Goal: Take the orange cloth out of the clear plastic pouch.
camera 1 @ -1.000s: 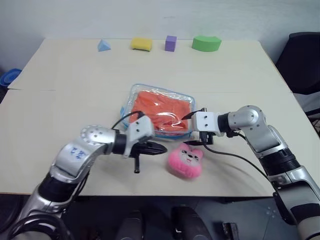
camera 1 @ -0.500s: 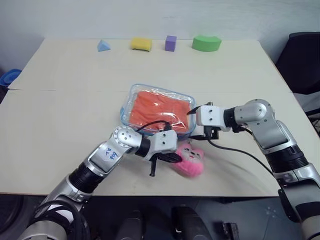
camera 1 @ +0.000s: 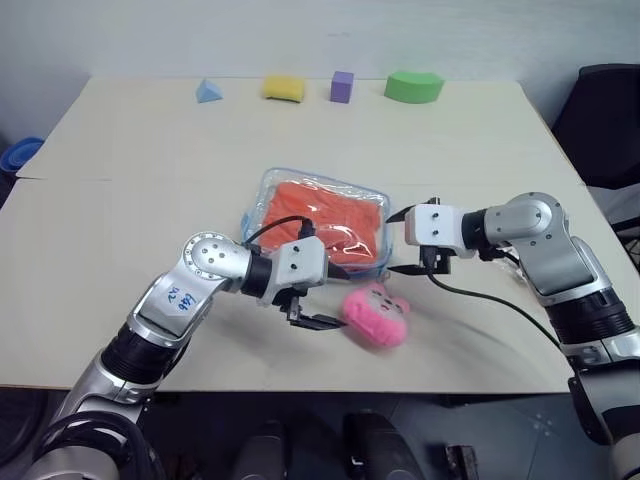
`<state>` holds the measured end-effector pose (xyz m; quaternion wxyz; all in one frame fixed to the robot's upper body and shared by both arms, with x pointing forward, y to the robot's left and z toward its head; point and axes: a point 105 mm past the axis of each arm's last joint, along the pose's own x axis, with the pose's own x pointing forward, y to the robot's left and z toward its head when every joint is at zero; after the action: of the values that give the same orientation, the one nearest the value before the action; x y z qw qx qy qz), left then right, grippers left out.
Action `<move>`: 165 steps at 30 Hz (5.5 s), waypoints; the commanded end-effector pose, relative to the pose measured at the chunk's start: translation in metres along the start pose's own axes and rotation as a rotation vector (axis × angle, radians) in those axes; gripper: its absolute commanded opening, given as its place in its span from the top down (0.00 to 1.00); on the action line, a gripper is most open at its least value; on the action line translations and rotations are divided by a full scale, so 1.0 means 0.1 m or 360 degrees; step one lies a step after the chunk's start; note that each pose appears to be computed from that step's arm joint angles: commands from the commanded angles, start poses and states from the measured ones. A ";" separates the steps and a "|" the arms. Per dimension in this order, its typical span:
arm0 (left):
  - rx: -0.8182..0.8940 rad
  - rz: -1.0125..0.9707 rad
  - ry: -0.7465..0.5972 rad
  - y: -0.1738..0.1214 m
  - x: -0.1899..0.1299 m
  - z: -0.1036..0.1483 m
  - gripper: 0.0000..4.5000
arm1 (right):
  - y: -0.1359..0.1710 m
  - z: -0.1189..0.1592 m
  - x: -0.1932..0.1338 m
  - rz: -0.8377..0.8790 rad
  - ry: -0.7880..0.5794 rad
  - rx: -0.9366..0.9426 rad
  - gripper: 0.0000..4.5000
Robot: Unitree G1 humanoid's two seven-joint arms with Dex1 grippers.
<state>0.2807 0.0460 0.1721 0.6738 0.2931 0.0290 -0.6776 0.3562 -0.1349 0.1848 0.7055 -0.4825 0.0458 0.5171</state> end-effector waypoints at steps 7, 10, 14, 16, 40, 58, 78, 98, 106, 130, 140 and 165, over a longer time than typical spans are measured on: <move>0.0199 -0.0082 0.0001 0.05 0.41 0.03 0.00 | -0.12 -0.04 -0.16 -0.0044 0.0035 -0.0088 0.00; 0.0212 -0.0135 0.0041 0.00 0.54 -0.06 0.00 | -0.08 -0.06 -0.14 -0.0029 0.0042 -0.0103 0.00; 0.0201 -0.0147 0.0042 -0.04 0.59 -0.12 0.09 | -0.06 -0.08 -0.12 -0.0033 0.0060 -0.0176 0.00; 0.0191 -0.0150 0.0034 -0.06 0.55 -0.12 0.20 | -0.06 -0.07 -0.11 -0.0043 0.0047 -0.0194 0.00; -0.0145 0.0124 0.0086 -0.10 0.13 -0.27 0.88 | 0.00 -0.03 0.19 -0.0050 -0.0082 -0.0272 0.99; -0.0351 0.0370 0.0145 -0.11 -0.33 -0.50 0.88 | -0.06 -0.07 0.08 -0.0048 -0.0077 -0.0234 0.99; -0.0658 0.0903 0.0451 -0.14 -1.72 -0.97 0.88 | 0.01 -0.19 -0.25 -0.0057 -0.0047 -0.0376 0.99; -0.1001 0.0897 0.0300 -0.64 -1.76 -1.03 0.54 | 0.38 -0.06 -0.37 -0.0075 -0.0292 0.0034 0.64; -0.0968 0.1060 0.0392 -0.56 -2.23 -1.06 0.05 | 0.75 0.27 -0.70 0.0088 -0.0503 0.0683 0.03; 0.0565 0.0261 0.0555 0.45 -0.90 -0.59 0.05 | 0.97 0.54 -0.76 0.0004 -0.0494 0.0917 0.01; 0.0533 0.0266 0.0438 0.52 -0.80 -0.50 0.68 | 1.04 0.52 -0.73 -0.0020 -0.0462 0.0921 0.00; -0.0369 0.0631 -0.0182 0.28 -0.37 -0.15 1.00 | 0.85 0.45 -0.13 -0.0270 -0.0415 0.0869 0.21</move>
<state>0.3120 0.0878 0.1752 0.8271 0.1683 0.0337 -0.5353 0.2664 -0.1158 0.1556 0.8551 -0.1973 0.0725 0.4740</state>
